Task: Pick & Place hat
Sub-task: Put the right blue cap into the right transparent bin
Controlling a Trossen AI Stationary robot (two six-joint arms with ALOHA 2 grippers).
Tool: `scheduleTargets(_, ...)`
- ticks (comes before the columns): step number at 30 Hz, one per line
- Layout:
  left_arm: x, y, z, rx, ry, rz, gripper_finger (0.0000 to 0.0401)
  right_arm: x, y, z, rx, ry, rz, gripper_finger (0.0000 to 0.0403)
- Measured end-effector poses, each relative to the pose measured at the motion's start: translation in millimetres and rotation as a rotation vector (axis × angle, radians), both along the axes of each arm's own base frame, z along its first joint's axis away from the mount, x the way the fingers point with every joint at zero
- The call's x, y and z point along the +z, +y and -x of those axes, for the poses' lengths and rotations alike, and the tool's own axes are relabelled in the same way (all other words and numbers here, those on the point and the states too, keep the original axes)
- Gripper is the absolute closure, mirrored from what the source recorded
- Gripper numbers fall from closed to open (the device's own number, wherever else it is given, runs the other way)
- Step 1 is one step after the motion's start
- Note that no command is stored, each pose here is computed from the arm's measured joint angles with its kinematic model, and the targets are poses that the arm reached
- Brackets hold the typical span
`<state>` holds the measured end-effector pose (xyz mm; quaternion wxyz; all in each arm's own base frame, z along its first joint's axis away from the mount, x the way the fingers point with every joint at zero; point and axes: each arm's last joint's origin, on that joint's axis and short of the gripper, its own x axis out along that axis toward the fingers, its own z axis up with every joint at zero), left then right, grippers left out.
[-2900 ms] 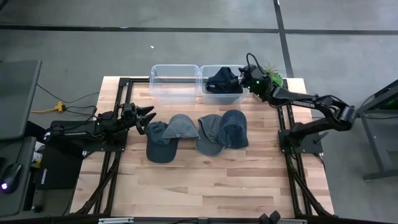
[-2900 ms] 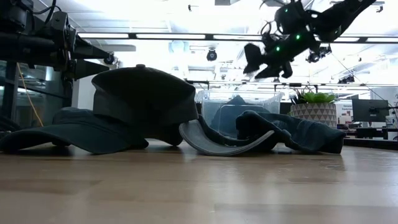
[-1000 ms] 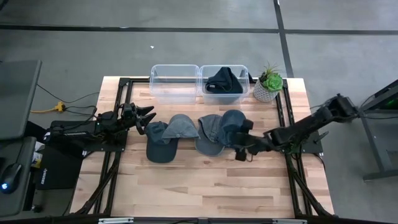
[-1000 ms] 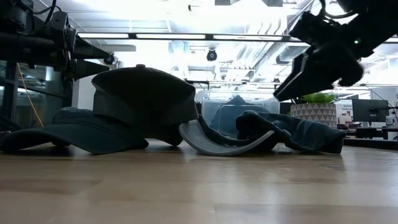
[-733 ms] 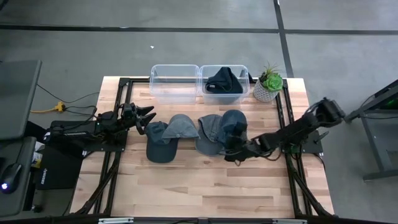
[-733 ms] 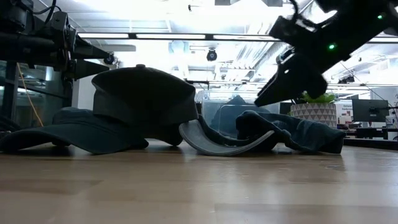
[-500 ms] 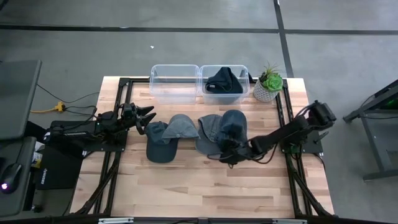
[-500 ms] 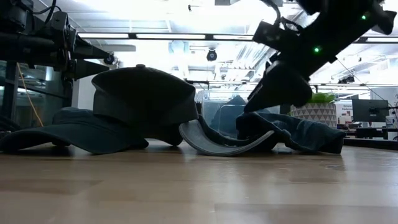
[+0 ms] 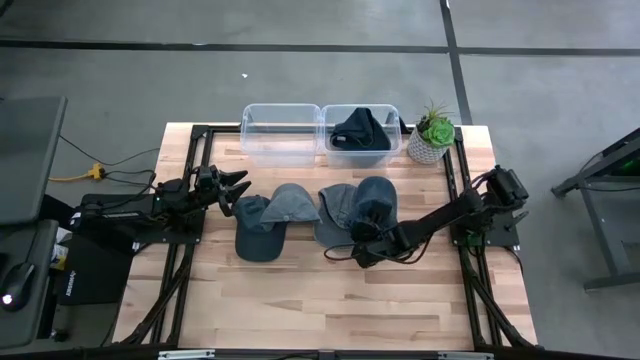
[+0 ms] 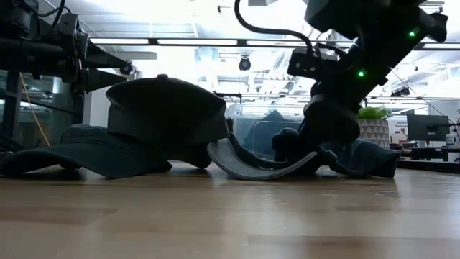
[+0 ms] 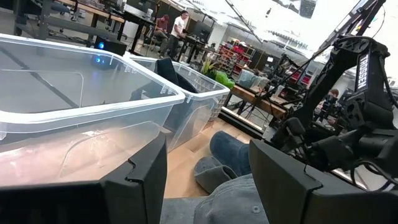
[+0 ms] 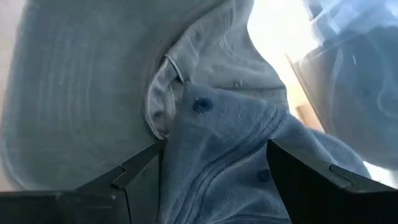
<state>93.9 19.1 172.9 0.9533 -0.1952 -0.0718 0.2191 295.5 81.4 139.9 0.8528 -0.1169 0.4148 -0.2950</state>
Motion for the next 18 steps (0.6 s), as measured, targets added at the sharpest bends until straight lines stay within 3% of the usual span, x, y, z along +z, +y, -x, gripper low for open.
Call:
scheduleTargets(10, 0.0, 0.0, 0.0, 0.0, 0.0, 0.0, 0.0208, -2.8, -13.7, 0.8, -0.039, 0.058, -0.05, 0.0142)
scheduleTargets(18, 0.1, 0.0, 0.0, 0.0, 0.0, 0.0, 0.0208, -3.5, -16.8, 2.2, -0.043, 0.092, -0.066, 0.0203)
